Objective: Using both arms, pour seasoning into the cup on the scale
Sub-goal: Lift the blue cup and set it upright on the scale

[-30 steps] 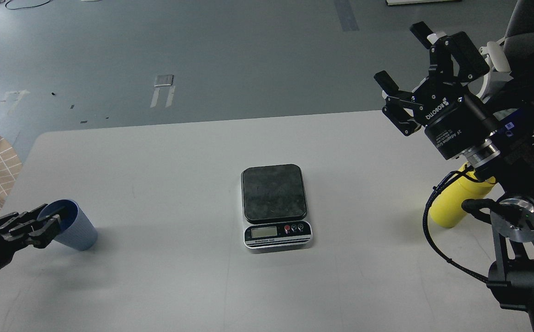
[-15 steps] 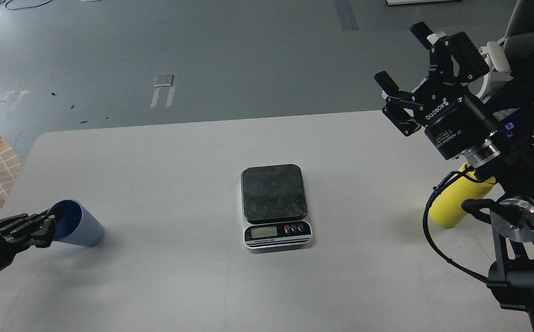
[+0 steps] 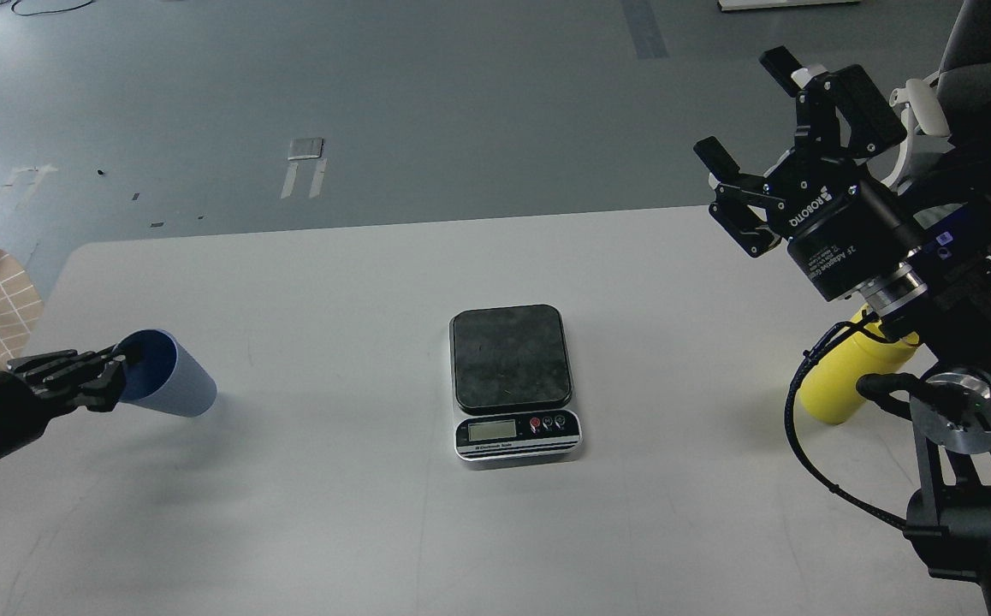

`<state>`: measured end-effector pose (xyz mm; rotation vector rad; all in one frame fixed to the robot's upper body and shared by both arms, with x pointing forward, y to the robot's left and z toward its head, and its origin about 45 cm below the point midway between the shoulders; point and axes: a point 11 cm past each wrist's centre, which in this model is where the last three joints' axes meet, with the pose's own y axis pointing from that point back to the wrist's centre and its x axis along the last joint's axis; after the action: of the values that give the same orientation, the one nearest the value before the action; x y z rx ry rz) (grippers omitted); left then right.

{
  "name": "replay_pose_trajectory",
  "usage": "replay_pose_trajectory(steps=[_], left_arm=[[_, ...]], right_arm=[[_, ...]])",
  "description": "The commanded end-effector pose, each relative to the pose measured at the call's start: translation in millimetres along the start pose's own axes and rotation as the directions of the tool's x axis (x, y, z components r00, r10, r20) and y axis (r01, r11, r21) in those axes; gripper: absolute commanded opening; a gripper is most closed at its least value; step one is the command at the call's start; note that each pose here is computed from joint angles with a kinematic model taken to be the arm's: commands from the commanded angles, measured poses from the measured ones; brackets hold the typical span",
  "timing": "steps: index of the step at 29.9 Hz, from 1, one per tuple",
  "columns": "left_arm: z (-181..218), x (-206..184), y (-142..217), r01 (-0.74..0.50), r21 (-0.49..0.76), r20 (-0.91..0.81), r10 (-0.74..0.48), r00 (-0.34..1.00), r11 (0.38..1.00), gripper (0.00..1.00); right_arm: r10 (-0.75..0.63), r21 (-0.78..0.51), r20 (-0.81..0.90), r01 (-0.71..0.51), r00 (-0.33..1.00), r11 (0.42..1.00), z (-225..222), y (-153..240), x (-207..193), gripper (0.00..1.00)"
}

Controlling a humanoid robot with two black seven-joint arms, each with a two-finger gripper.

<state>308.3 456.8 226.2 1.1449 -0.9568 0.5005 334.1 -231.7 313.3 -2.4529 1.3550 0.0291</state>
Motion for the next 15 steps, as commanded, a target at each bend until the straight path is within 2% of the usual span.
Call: replay_pose_trajectory(steps=[1,5,6,10,15], left_arm=[[27.2,52.5,-18.7,0.022,-0.068,0.12,-0.014,0.993,0.997,0.0],[109.1,94.1,-68.8,0.081,-0.262,0.209,-0.026,0.978,0.962,0.0],[109.3,94.2,-69.0,0.082,-0.263,0.209,-0.026,0.977,0.961,0.0],[170.9,99.6,-102.6,0.167,-0.386,0.305,-0.045,0.951,0.907,0.0],[217.9,107.1,-122.8,0.221,-0.457,0.39,-0.03,0.92,0.862,0.0]], right_arm=[[0.0,-0.001,0.001,0.0,1.0,1.0,0.6,0.9,-0.1,1.0],[0.003,-0.001,0.0,-0.003,1.0,1.0,0.3,4.4,-1.4,1.0],[0.003,-0.001,0.0,-0.003,1.0,1.0,0.3,4.4,-1.4,1.0],[0.017,-0.01,0.004,-0.017,1.0,1.0,3.5,9.5,1.5,1.0],[0.027,-0.011,0.005,-0.027,1.0,1.0,4.1,12.2,3.9,1.0]])
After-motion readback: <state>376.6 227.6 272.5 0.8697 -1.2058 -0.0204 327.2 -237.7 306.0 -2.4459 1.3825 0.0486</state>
